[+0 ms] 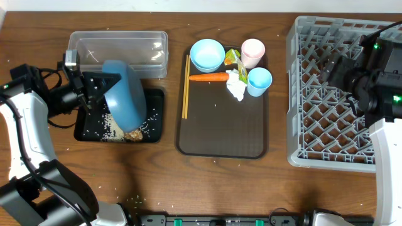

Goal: Sort waste into correct bins and load items into the dishwasher rack
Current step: 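Tilt the blue plate to pour the rice onto the black tray, then carry the emptied blue plate back and set it on the brown tray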

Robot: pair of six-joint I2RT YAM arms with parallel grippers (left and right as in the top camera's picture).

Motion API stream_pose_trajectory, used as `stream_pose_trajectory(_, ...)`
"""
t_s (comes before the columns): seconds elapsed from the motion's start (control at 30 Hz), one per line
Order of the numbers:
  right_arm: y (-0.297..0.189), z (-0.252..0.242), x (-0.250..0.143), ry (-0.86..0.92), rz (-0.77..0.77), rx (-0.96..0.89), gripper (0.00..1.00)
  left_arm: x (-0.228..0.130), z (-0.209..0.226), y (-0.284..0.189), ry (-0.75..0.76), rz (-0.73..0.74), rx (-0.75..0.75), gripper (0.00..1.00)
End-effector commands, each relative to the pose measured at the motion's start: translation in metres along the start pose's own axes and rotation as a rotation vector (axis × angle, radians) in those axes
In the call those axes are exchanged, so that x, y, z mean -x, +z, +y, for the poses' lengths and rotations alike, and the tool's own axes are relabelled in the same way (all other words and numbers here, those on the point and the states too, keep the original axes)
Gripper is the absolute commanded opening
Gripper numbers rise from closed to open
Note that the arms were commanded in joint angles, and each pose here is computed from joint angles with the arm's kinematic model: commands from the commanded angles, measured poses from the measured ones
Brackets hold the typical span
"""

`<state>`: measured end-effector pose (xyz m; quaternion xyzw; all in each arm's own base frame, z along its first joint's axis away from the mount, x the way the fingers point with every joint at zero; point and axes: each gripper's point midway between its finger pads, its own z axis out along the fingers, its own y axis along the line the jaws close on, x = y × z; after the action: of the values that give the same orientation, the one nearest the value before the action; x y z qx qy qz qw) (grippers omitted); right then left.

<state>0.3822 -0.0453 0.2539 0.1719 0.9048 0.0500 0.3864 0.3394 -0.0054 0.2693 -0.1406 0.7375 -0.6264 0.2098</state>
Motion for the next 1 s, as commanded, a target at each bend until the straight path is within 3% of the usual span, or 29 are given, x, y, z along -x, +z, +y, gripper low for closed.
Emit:
stream_pose_trajectory(0.0, -0.003, -0.001, 0.005, 0.000, -0.015, -0.005, 0.85, -0.002, -0.014, -0.001, 0.021, -0.010, -0.056, 0.06)
stream_pose_trajectory(0.3, -0.003, -0.001, 0.005, 0.000, -0.016, -0.004, 0.85, -0.025, 0.005, 0.031, 0.073, 0.124, 0.081, 0.06)
stream_pose_trajectory(0.43, -0.003, -0.001, 0.005, 0.000, -0.016, -0.003, 0.85, -0.043, 0.005, 0.066, 0.217, 0.236, 0.128, 0.06)
stream_pose_trajectory(0.97, -0.003, -0.001, 0.005, 0.000, -0.016, -0.004, 0.85, -0.136, 0.046, 0.172, 0.753, 0.601, 0.575, 0.06)
